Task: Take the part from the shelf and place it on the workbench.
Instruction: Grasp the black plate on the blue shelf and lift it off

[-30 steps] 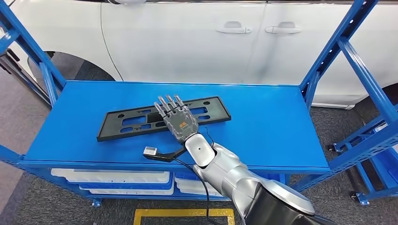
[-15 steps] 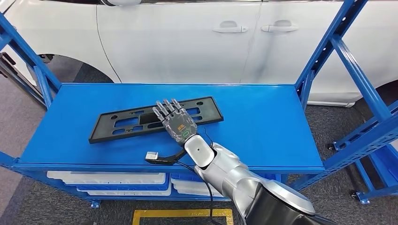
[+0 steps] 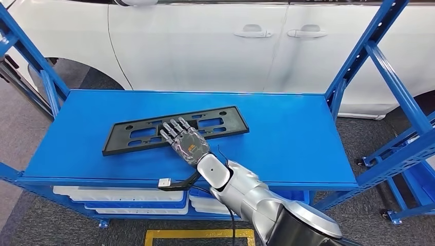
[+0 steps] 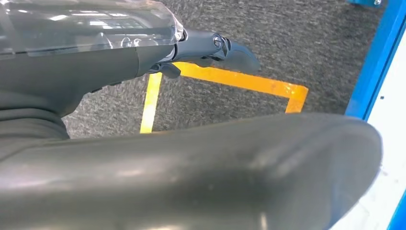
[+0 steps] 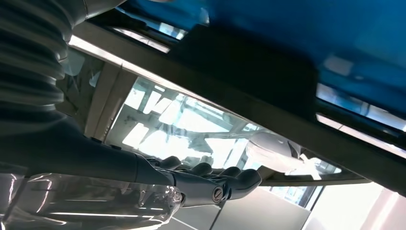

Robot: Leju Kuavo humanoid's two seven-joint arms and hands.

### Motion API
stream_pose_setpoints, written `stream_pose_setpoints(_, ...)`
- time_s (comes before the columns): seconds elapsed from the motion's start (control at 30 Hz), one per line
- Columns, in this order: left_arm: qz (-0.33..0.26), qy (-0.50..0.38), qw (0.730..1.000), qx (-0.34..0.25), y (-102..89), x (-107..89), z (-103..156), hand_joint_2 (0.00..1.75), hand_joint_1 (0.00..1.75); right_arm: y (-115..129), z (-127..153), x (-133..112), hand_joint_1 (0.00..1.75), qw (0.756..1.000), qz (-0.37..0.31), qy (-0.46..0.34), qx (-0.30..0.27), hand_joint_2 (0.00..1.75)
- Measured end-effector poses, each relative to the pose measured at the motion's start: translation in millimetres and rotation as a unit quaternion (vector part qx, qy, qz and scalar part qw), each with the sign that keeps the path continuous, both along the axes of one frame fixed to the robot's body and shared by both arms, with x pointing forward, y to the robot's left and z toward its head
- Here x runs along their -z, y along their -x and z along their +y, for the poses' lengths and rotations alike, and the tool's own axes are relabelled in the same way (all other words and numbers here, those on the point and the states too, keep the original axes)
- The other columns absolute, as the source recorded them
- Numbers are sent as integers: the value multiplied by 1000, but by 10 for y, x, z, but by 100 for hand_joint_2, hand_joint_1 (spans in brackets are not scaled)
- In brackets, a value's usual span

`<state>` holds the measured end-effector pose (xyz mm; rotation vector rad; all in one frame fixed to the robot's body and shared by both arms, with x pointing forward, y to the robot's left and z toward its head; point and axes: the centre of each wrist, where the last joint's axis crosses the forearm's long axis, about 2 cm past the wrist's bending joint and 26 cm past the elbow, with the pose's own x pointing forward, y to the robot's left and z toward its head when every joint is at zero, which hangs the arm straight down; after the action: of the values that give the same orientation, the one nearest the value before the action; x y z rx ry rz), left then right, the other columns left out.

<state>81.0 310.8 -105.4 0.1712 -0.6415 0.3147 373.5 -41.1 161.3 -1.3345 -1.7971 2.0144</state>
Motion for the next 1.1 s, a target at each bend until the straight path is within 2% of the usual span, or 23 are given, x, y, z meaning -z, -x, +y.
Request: stream_pose_setpoints(1.1,1,4,1000,5,-4,0,-15,0,0,23,83,-68,0,999,1,-39,4,175)
